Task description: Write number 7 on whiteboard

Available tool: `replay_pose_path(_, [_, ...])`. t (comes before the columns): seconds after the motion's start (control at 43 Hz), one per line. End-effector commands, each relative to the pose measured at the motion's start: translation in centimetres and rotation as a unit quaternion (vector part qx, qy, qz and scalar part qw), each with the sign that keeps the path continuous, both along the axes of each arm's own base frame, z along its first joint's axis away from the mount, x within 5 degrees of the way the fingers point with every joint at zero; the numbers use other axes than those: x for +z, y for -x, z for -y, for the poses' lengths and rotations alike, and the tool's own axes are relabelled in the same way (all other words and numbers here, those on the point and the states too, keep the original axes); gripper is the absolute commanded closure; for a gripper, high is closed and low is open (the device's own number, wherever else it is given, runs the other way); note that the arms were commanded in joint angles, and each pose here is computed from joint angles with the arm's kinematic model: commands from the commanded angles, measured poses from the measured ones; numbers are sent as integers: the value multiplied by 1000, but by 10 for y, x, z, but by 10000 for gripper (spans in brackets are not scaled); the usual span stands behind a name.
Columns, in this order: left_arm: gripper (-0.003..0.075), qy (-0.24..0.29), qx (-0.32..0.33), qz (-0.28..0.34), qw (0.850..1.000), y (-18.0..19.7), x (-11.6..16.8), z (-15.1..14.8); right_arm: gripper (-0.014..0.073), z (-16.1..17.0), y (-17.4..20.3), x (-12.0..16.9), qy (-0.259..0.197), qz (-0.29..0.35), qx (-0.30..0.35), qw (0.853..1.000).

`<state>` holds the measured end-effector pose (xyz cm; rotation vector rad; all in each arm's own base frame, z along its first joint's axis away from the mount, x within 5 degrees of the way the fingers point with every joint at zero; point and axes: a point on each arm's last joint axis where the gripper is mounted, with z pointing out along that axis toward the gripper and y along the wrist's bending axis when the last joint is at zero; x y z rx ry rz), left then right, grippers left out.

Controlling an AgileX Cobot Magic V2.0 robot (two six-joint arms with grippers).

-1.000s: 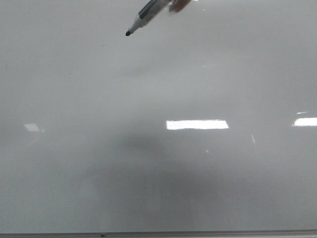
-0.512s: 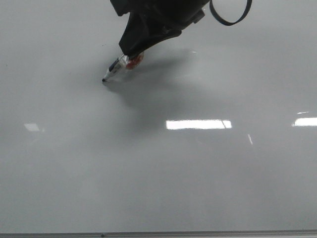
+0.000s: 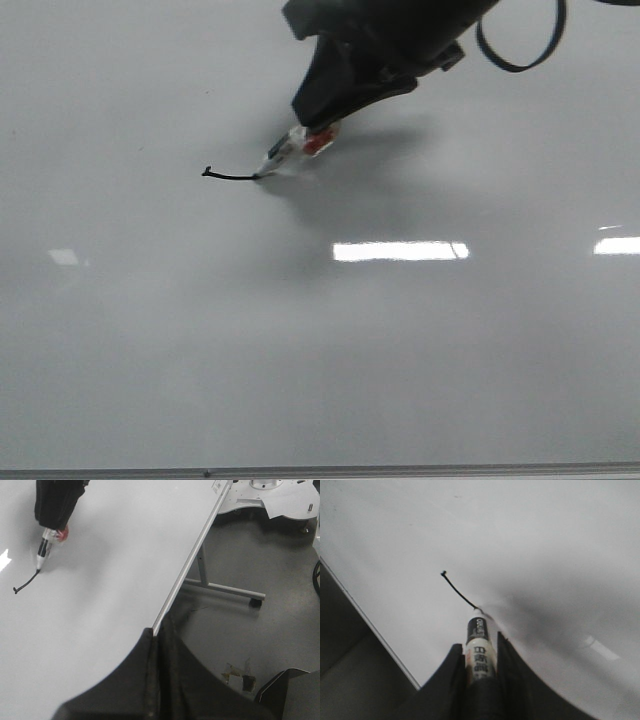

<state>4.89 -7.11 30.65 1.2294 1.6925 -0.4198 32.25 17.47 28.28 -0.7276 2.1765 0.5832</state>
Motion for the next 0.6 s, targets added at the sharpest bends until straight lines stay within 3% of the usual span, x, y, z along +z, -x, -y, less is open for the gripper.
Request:
replay_pose_path(0.0, [741, 47, 3, 22, 999, -1, 15, 2, 653, 31, -6, 28, 2, 80, -65, 995])
replay_pose_path(0.163, [741, 47, 3, 22, 999, -1, 15, 2, 653, 40, -4, 27, 12, 75, -63, 995])
replay_pose_path(0.326, [741, 47, 3, 22, 999, -1, 15, 2, 653, 25, 0, 21, 14, 64, -39, 997])
replay_pose_path(0.581, [741, 47, 3, 22, 999, -1, 15, 2, 653, -13, -4, -19, 34, 30, -2, 999])
